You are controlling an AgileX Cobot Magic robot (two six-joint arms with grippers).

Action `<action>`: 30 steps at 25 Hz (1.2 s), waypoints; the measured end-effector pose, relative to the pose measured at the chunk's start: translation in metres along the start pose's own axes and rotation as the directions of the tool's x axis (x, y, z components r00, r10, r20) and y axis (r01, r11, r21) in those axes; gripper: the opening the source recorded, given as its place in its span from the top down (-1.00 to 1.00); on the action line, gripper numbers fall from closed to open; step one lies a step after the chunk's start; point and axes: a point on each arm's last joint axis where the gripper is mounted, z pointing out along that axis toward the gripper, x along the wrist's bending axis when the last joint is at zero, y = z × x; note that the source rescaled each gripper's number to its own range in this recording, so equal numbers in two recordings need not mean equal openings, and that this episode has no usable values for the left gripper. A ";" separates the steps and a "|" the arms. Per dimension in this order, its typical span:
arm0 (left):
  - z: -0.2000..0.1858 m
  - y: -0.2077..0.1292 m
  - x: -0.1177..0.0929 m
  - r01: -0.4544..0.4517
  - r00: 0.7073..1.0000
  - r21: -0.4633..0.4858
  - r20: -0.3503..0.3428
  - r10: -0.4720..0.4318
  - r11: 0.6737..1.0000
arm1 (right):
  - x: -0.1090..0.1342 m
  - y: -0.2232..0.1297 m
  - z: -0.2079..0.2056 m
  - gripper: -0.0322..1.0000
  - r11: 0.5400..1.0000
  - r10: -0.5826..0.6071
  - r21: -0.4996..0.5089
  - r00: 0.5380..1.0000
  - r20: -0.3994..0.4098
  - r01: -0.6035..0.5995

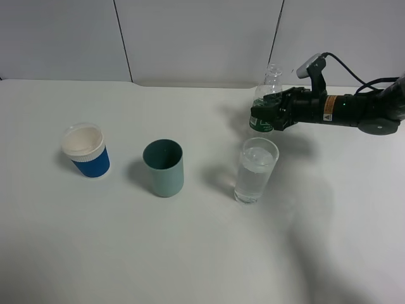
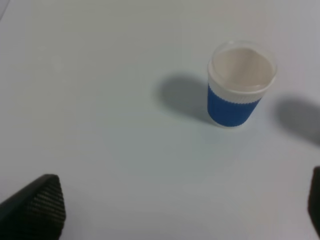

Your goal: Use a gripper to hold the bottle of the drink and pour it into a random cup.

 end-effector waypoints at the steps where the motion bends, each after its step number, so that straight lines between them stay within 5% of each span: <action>1: 0.000 0.000 0.000 0.000 1.000 0.000 0.000 0.000 1.000 | 0.000 0.000 0.000 0.37 1.000 0.003 0.005 1.000 0.000 -0.003; 5: 0.000 0.000 0.000 0.000 1.000 0.000 0.000 0.000 1.000 | -0.001 -0.001 0.000 -0.55 1.000 0.008 0.008 1.000 0.007 -0.008; 8: 0.000 0.000 0.000 0.000 1.000 0.000 0.000 0.000 1.000 | -0.001 -0.001 0.000 -0.73 1.000 0.010 0.006 1.000 0.010 -0.010; 14: 0.000 0.000 0.000 0.000 1.000 0.000 0.000 0.000 1.000 | -0.001 0.005 -0.002 -0.83 1.000 -0.002 -0.003 1.000 0.014 0.002; 30: 0.000 0.000 0.000 0.000 1.000 0.000 0.000 0.000 1.000 | 0.016 0.088 -0.031 -0.84 0.988 -0.081 -0.131 0.996 0.034 0.085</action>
